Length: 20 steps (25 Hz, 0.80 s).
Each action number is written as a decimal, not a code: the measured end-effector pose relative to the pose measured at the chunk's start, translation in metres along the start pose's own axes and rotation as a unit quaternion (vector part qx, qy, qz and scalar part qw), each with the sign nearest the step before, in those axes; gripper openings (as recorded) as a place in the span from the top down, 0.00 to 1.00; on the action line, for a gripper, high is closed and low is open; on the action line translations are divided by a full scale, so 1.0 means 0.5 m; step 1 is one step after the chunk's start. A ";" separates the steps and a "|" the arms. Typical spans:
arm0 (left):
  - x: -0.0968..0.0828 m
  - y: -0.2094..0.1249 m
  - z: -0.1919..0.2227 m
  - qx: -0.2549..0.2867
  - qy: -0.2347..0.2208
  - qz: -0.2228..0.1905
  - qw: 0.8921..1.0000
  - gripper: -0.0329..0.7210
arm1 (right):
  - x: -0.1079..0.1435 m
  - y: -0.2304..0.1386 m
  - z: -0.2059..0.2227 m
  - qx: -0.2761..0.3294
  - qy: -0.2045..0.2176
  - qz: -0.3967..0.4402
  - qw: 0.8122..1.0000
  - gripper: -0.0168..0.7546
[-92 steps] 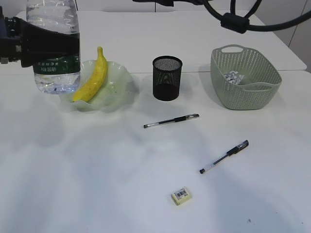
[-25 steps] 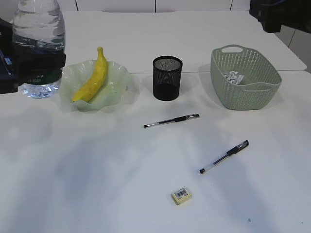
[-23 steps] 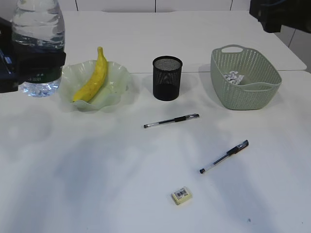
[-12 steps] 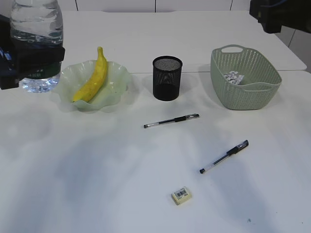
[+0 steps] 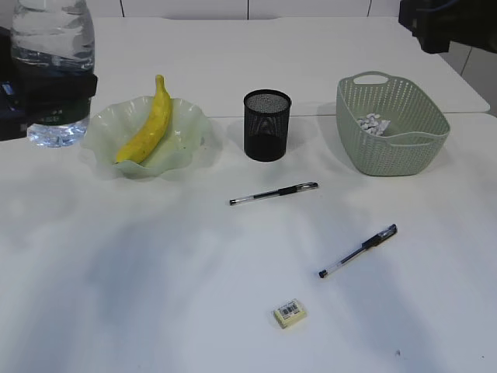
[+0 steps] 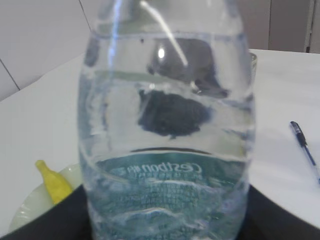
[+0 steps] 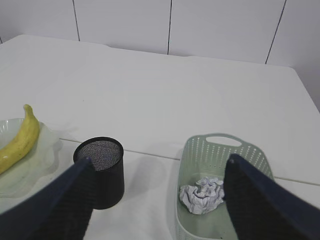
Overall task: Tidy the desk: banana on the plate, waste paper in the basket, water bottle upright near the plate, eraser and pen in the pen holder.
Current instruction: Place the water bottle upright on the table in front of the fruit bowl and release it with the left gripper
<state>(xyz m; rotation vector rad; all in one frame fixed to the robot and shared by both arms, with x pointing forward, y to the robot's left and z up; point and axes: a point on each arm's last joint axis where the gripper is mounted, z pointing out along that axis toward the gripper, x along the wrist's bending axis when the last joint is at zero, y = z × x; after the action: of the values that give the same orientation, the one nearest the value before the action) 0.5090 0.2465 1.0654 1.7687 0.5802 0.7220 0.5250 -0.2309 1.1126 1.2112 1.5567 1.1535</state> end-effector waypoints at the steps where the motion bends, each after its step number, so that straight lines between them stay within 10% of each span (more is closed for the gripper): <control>1: 0.006 -0.002 -0.004 0.001 0.006 -0.004 1.000 0.44 | 0.000 0.000 0.000 0.000 0.000 0.000 1.000 0.22; 20: 0.042 -0.019 -0.023 0.024 0.062 -0.030 0.997 0.44 | 0.000 0.000 0.000 0.000 0.000 0.000 1.000 0.22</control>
<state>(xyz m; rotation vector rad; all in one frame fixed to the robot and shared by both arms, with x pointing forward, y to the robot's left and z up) 0.5149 0.2716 1.0631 1.7515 0.7377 0.7849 0.5250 -0.2309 1.1126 1.2112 1.5567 1.1535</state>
